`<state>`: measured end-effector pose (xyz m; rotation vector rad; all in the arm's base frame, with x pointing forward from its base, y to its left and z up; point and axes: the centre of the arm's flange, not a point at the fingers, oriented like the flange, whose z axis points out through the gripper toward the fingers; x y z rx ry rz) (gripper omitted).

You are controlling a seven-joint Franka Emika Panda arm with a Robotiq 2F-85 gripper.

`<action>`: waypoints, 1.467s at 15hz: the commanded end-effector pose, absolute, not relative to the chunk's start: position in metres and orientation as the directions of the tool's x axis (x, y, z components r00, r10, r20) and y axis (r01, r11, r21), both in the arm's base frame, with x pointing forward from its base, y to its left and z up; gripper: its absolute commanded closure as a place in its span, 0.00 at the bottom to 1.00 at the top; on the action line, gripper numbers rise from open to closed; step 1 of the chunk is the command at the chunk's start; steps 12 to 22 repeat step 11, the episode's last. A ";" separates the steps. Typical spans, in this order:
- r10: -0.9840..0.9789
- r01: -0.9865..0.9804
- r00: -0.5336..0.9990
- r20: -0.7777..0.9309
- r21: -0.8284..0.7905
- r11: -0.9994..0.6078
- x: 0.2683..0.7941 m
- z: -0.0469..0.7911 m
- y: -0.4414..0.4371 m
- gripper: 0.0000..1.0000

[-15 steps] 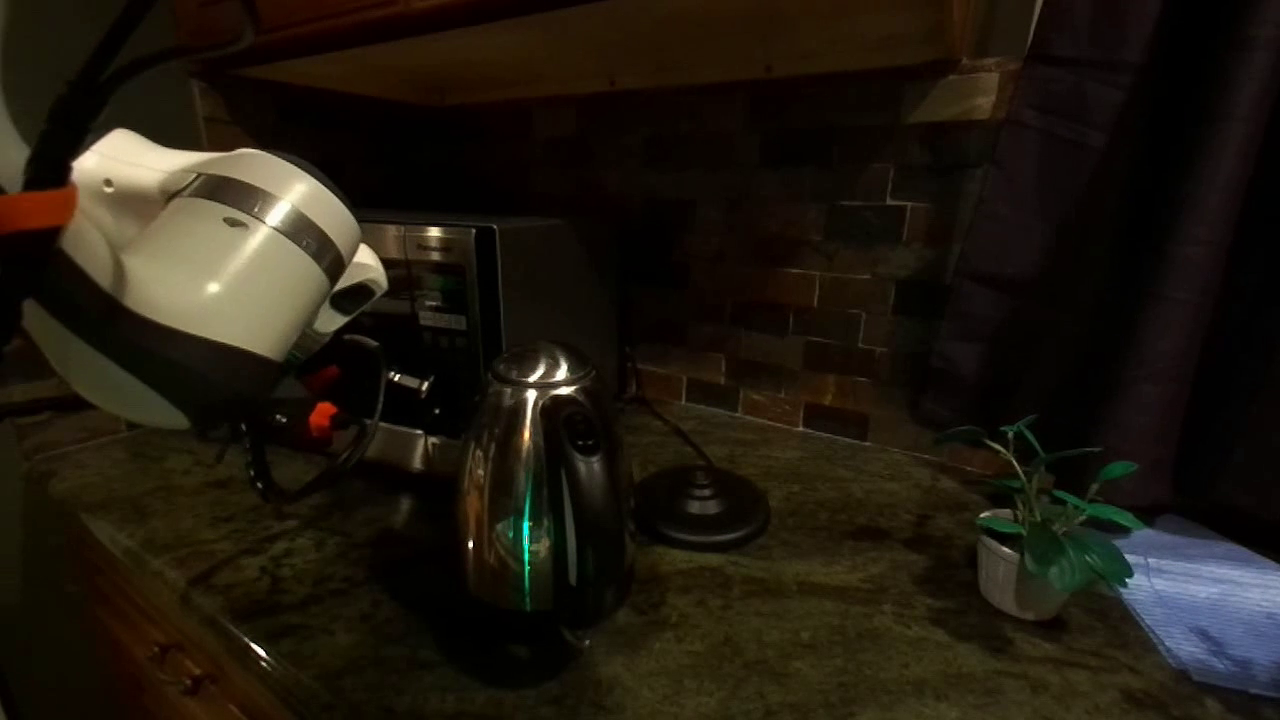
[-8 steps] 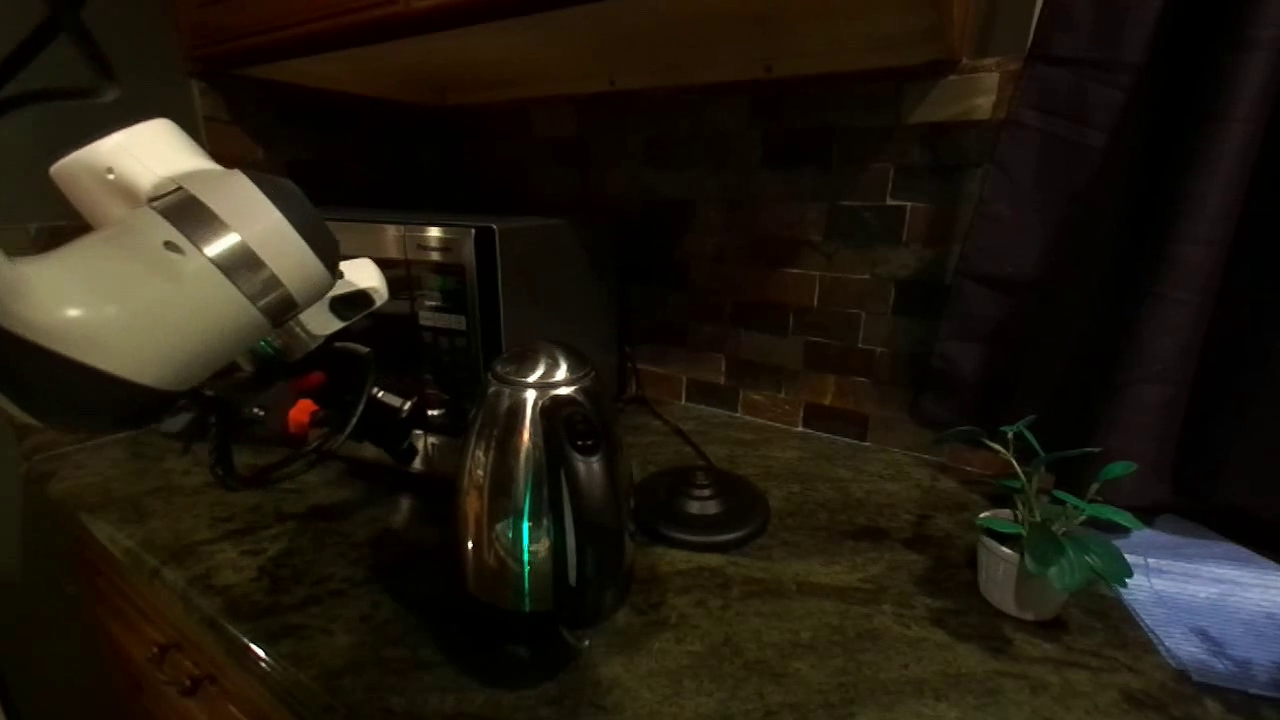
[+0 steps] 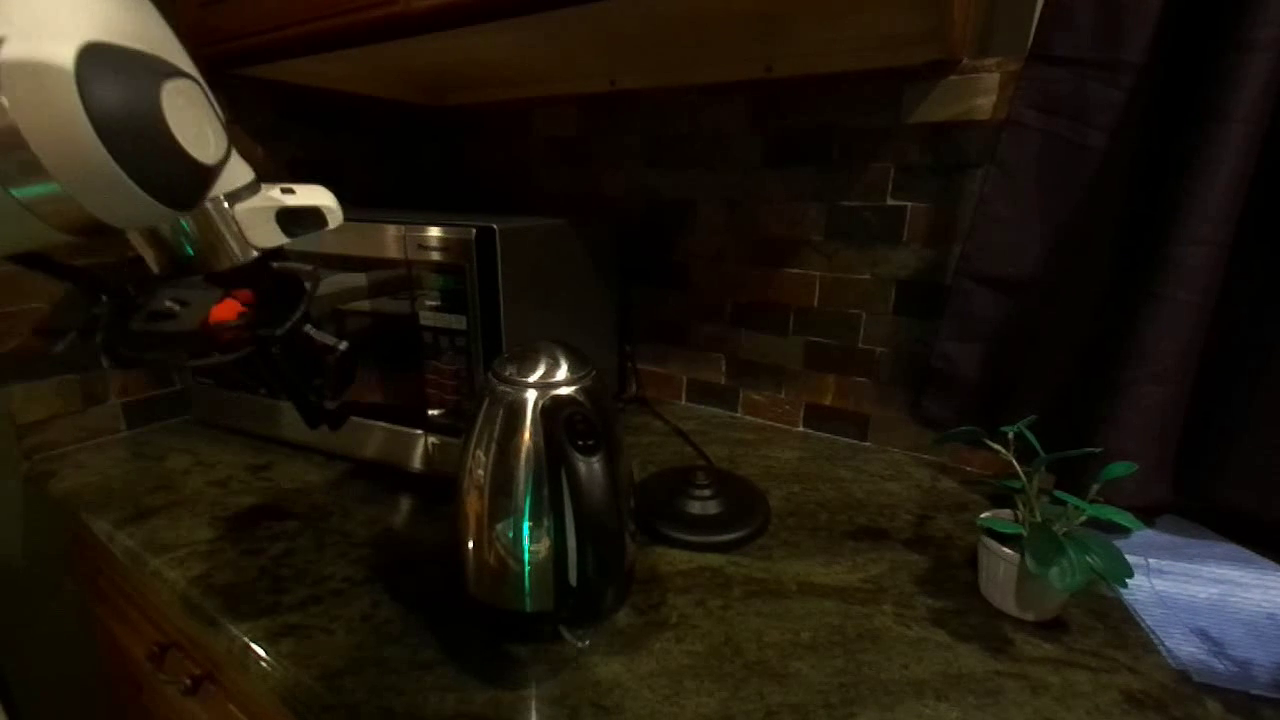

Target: Press a button on the right side of the microwave

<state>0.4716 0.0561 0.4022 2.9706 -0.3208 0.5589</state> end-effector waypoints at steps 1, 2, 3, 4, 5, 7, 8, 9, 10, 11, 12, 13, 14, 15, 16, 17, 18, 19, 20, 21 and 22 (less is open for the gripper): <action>-0.185 -0.224 0.924 0.336 0.082 -0.971 0.439 0.491 0.039 0.44; -0.183 -0.223 0.928 0.324 0.089 -0.971 0.431 0.513 0.034 0.38; -0.182 -0.224 0.932 0.314 0.104 -0.969 0.420 0.536 0.028 0.31; -0.171 -0.209 0.945 0.279 0.112 -0.971 0.408 0.558 0.022 0.22; -0.161 -0.192 0.956 0.244 0.110 -0.975 0.396 0.577 0.015 0.16; -0.119 -0.133 0.978 0.173 0.076 -0.988 0.379 0.595 0.000 0.01; -0.148 -0.176 0.962 0.228 0.112 -0.978 0.392 0.572 0.016 0.00; -0.145 -0.173 0.961 0.235 0.105 -0.979 0.386 0.585 0.012 0.12; -0.147 -0.177 0.959 0.242 0.105 -0.979 0.384 0.588 0.011 0.03; -0.145 -0.174 0.960 0.238 0.108 -0.979 0.385 0.585 0.012 0.00; -0.145 -0.174 0.960 0.238 0.108 -0.979 0.385 0.585 0.012 0.00; -0.145 -0.174 0.960 0.238 0.108 -0.979 0.385 0.585 0.012 0.00; -0.145 -0.174 0.960 0.238 0.108 -0.979 0.385 0.585 0.012 0.00; -0.145 -0.174 0.960 0.238 0.108 -0.979 0.385 0.585 0.012 0.00; -0.145 -0.174 0.960 0.238 0.108 -0.979 0.385 0.585 0.012 0.00; -0.145 -0.174 0.960 0.238 0.108 -0.979 0.385 0.585 0.012 0.00; -0.145 -0.174 0.960 0.238 0.108 -0.979 0.385 0.585 0.012 0.00; -0.145 -0.174 0.960 0.238 0.108 -0.979 0.385 0.585 0.012 0.00; -0.145 -0.174 0.960 0.238 0.108 -0.979 0.385 0.585 0.012 0.00; -0.145 -0.174 0.960 0.238 0.108 -0.979 0.385 0.585 0.012 0.00; -0.145 -0.174 0.960 0.238 0.108 -0.979 0.385 0.585 0.012 0.00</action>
